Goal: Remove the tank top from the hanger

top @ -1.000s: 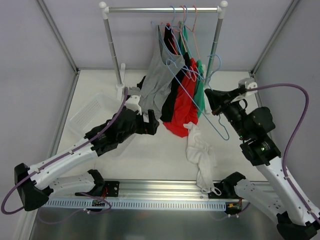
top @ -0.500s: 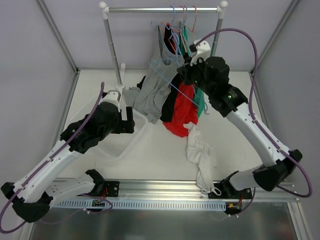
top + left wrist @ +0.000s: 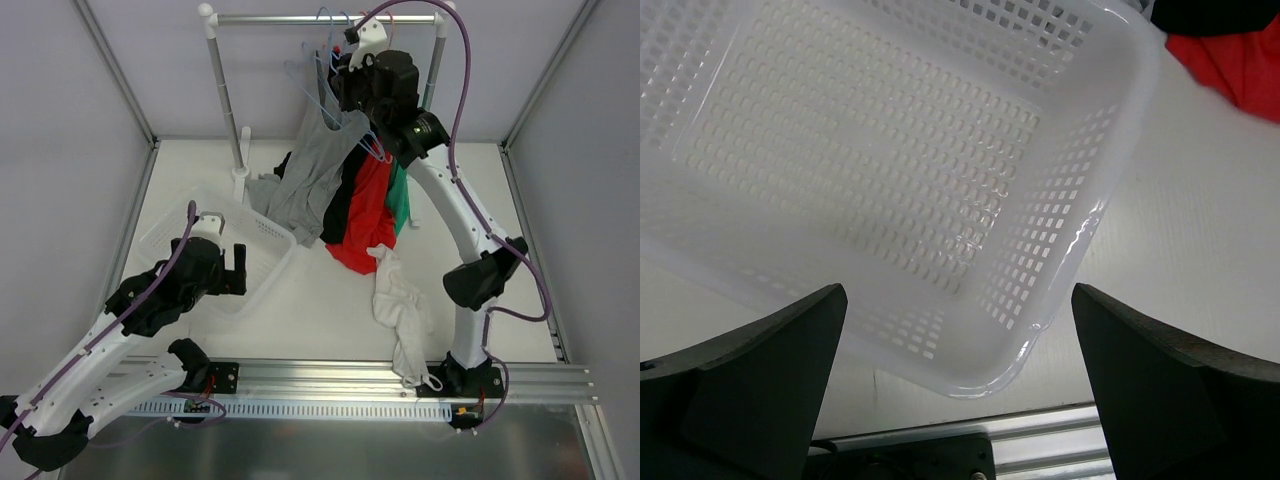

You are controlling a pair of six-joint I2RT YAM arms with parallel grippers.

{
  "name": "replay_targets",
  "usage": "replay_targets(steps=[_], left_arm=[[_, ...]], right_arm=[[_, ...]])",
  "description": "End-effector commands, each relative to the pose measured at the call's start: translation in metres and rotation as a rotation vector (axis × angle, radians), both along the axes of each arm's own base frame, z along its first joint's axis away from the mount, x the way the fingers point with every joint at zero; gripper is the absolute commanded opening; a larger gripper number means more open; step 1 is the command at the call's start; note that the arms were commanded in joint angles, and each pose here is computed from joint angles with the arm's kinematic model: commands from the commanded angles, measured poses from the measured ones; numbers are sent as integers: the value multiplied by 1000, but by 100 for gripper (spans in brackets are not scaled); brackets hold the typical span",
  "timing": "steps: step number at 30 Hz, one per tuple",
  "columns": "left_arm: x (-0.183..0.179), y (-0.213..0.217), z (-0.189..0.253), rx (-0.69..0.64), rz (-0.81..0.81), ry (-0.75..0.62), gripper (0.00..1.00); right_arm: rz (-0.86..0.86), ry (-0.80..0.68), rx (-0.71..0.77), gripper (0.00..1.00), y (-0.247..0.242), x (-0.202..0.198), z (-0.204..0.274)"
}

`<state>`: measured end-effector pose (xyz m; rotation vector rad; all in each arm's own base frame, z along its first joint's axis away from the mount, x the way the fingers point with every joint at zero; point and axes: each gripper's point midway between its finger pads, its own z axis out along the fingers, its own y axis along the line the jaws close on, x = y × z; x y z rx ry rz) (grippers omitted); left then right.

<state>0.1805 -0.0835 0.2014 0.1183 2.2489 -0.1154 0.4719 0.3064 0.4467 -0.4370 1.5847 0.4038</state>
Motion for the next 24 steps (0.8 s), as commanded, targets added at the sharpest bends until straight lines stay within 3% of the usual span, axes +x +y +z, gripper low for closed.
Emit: replay_targets(steps=[1, 12, 24], left_arm=[[5, 0, 4, 6, -2, -31, 99], [5, 0, 5, 6, -4, -35, 99], [6, -2, 2, 11, -12, -24, 99]], right_arm=[[-17, -96, 37, 0, -8, 12, 37], [-15, -131, 138, 0, -1, 54, 32], [37, -86, 148, 0, 21, 52, 11]])
